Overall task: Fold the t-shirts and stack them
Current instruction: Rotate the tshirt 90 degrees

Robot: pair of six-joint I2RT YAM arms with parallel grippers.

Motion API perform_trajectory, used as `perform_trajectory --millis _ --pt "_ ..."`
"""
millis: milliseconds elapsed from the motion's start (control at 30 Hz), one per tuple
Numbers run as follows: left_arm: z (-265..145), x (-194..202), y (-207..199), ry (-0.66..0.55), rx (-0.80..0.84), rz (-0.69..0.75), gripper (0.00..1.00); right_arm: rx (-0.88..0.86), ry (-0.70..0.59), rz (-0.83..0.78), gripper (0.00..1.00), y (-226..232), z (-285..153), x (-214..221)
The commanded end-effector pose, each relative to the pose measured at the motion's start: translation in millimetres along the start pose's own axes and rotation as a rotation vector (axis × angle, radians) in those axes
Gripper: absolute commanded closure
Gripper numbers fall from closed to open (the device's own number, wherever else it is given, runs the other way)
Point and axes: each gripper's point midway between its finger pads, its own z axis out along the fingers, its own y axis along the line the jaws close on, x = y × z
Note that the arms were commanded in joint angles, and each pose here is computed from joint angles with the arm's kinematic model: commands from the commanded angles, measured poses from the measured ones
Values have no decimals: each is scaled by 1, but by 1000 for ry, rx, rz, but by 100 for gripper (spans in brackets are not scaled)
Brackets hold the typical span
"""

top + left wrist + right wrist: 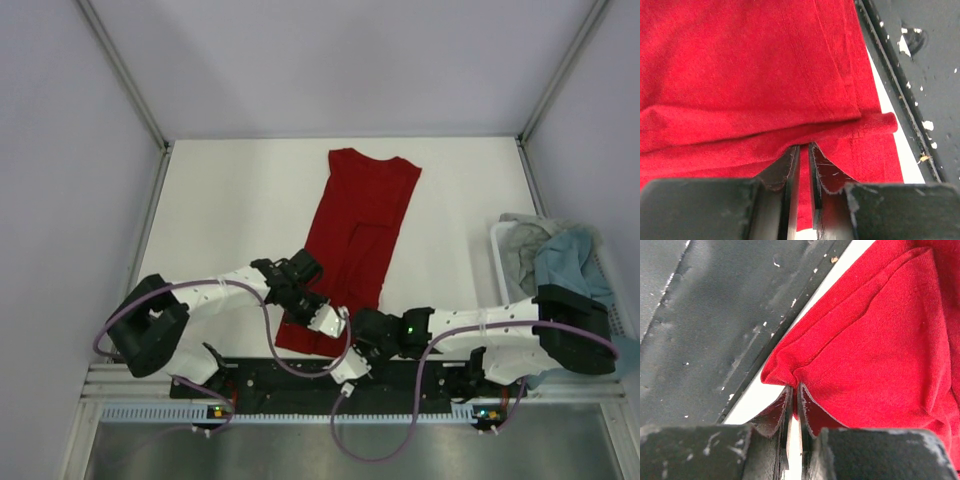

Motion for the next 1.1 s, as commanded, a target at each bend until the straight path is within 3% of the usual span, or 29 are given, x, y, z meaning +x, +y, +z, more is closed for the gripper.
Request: perform_trajectory --millis 0,133,300,433,500,633,700,867,1067 --pt "-3 -44 19 -101 -18 58 83 -76 32 -17 94 29 -2 9" --pt "2 -61 -1 -160 85 81 82 -83 31 -23 94 33 -3 7" --pt "19 -52 -9 -43 158 91 82 -79 49 -23 93 33 -4 9" --pt "26 -45 -13 13 214 61 82 -72 58 -27 87 34 -8 11" --pt "16 -62 -14 -49 207 62 82 -64 58 -29 78 34 -10 11" --pt "-23 -113 -8 -215 112 114 76 -48 48 -27 70 31 -12 9" --pt "-41 -124 -5 -241 57 128 71 -41 44 -33 65 30 -13 8" --pt "-60 -85 -15 -109 -17 105 50 -37 17 -55 60 32 -16 -1" --pt "-59 -12 -40 86 9 72 50 -84 30 -86 59 44 -15 1"
